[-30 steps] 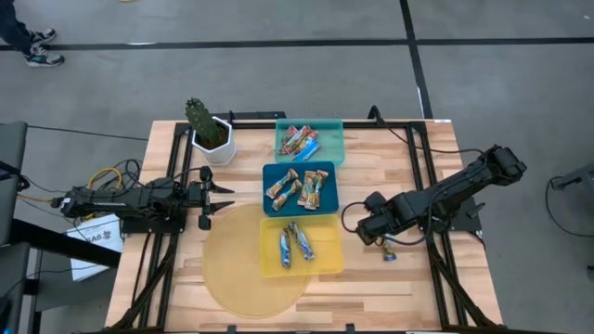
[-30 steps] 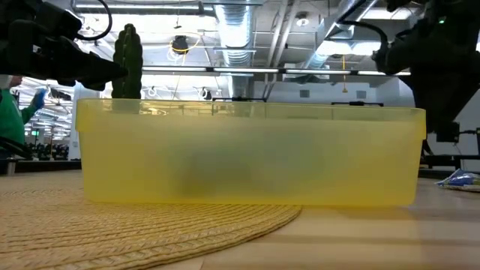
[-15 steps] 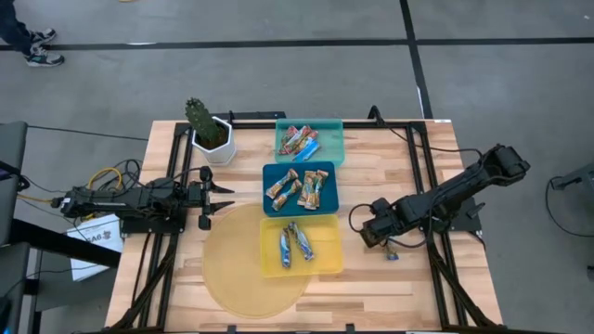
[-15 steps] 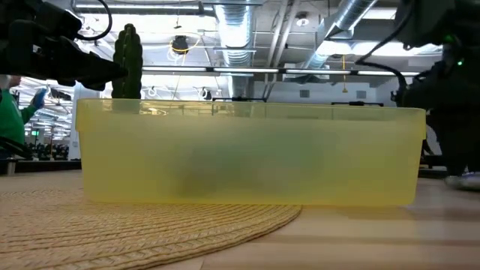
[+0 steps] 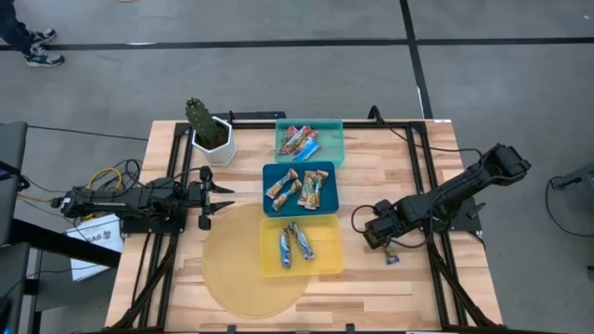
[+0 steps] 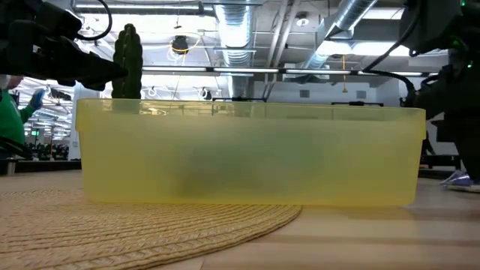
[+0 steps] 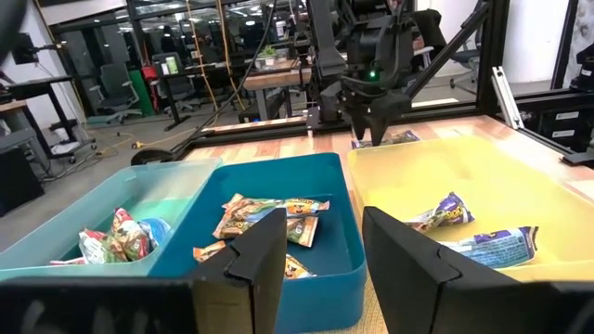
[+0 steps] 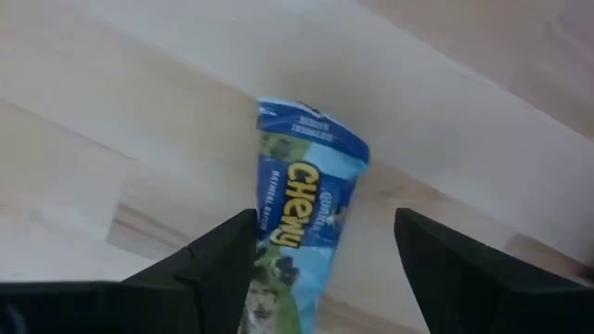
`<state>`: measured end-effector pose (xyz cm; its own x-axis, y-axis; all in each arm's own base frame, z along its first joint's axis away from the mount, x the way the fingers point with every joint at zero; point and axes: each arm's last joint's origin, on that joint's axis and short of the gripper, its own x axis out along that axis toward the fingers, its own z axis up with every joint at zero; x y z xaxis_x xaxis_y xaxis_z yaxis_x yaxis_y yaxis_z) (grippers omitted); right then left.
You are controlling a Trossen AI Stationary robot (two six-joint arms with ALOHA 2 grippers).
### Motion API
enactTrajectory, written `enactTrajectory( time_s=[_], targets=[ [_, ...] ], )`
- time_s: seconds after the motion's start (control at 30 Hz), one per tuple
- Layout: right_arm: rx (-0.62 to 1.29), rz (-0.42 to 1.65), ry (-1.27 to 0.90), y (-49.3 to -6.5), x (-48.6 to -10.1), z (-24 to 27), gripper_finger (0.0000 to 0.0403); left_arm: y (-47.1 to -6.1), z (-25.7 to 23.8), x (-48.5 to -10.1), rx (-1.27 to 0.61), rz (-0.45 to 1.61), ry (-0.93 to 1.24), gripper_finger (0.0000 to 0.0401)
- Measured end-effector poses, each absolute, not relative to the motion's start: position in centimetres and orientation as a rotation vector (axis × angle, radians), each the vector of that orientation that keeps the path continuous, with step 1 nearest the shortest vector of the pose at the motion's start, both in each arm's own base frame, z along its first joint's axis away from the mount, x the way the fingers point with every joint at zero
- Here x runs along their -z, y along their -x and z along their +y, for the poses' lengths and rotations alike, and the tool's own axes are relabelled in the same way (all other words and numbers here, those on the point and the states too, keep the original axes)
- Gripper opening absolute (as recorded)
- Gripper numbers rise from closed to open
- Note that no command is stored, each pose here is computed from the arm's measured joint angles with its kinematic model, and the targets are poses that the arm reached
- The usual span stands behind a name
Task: Pick and place Granola Bars by type
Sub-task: Put the blue granola bar into the yellow bin
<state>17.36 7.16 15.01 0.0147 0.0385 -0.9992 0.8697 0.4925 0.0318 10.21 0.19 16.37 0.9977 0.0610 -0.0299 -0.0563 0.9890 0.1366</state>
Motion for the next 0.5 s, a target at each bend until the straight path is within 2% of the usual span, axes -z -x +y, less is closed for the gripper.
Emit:
enactTrajectory(
  time_s=[0.4,0.5],
  targets=[
    [0.736,1.431,-0.942,-17.1,-13.5,7.3,0.0248,-10.2,0.2,-16.4,-0.059,0.034,-0.136,0.0137],
    [0.734,1.433,-0.946,-17.0,-13.4,7.2,0.0235,-10.2,0.2,-16.4,-0.059,0.035,-0.136,0.0137]
  ],
)
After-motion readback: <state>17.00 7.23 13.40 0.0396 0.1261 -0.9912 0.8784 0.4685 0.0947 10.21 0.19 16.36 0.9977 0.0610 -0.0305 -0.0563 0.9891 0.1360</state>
